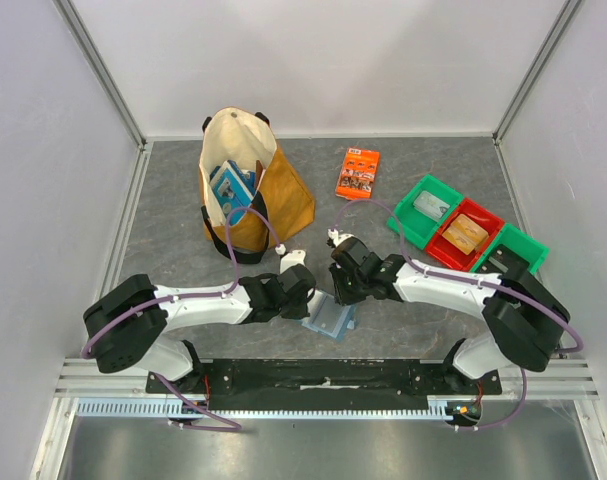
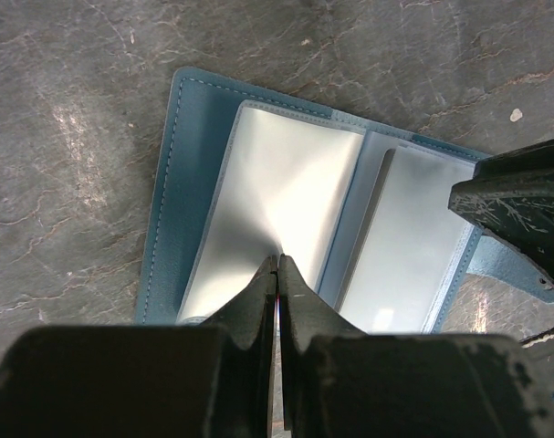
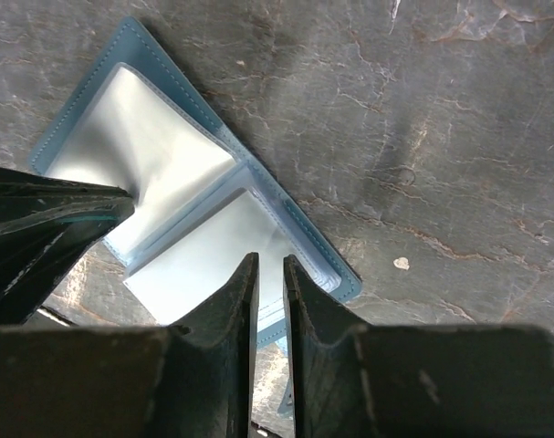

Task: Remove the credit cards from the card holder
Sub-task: Remove the credit card from the card holder.

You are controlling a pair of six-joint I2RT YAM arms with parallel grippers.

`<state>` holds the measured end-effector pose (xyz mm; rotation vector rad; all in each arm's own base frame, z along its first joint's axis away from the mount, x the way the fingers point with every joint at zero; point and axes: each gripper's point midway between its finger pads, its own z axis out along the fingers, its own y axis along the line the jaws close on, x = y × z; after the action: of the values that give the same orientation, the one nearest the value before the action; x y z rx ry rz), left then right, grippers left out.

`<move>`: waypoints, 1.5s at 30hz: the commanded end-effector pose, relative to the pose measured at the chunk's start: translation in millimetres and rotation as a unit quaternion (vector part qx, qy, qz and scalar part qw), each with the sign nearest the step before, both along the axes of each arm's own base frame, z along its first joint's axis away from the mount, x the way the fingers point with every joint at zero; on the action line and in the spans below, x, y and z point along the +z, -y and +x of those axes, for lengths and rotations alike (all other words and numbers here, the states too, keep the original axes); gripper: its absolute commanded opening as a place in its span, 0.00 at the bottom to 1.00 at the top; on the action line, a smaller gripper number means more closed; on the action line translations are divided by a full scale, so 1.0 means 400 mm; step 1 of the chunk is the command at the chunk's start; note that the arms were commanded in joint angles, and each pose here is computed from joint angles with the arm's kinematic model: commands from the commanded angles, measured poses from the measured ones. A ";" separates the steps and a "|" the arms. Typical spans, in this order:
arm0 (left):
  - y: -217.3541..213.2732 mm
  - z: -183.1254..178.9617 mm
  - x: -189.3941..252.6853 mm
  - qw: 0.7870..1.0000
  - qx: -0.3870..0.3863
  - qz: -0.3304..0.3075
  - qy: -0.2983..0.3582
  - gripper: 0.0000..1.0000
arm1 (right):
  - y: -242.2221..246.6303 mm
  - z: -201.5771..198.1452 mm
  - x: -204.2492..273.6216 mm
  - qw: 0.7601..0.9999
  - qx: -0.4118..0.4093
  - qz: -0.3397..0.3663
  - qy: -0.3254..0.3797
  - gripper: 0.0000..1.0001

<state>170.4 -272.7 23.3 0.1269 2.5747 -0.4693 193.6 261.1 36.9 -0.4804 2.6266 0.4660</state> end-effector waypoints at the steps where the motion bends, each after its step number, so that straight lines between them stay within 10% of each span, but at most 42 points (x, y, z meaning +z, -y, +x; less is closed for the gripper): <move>1: 0.007 0.010 0.014 1.000 0.015 -0.020 0.006 0.06 | -0.015 0.021 0.064 0.999 -0.018 0.023 0.025 0.25; 12: 0.009 0.010 0.012 1.000 0.014 -0.020 0.004 0.06 | 0.002 -0.005 0.037 0.999 -0.034 0.022 0.002 0.40; 45: 0.018 0.000 0.016 0.999 0.012 -0.046 0.003 0.06 | -0.106 -0.029 0.003 0.992 -0.004 0.124 -0.027 0.33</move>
<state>169.6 -275.3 21.4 0.1237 2.5647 -0.5039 180.5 288.2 33.9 -0.3803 2.6194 0.7099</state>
